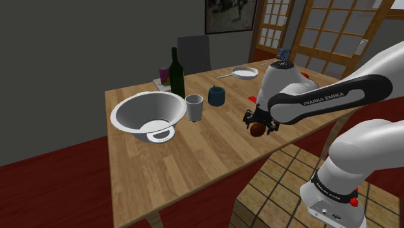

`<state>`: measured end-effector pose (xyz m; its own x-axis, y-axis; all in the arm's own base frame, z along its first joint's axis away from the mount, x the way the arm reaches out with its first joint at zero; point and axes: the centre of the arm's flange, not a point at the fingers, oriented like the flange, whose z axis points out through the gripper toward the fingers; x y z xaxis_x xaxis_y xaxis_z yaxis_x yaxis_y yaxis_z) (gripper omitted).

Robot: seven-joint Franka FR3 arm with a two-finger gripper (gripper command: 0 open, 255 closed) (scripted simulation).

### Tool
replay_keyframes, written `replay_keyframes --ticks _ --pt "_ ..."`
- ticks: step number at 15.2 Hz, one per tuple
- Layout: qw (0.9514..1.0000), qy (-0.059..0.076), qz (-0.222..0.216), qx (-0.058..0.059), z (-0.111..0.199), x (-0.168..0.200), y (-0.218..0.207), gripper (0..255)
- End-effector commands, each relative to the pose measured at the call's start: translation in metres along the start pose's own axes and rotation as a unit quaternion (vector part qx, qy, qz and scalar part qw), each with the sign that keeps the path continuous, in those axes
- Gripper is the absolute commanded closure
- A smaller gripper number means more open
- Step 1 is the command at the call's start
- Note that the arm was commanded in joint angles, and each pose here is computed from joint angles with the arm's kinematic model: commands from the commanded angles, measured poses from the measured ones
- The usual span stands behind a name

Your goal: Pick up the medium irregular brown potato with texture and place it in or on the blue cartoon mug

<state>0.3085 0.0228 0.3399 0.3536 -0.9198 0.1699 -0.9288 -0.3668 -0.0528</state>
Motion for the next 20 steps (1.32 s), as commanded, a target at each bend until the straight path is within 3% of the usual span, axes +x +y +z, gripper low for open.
replay_keyframes --ticks 1,8,9,20 --pt "1.0 0.0 0.0 0.0 0.004 0.0 0.0 0" --pt "1.0 0.0 0.0 0.0 0.004 0.0 0.0 0" --pt "1.0 0.0 0.0 0.0 0.004 0.0 0.0 255" --pt "1.0 0.0 0.0 0.0 -0.006 0.002 -0.001 255"
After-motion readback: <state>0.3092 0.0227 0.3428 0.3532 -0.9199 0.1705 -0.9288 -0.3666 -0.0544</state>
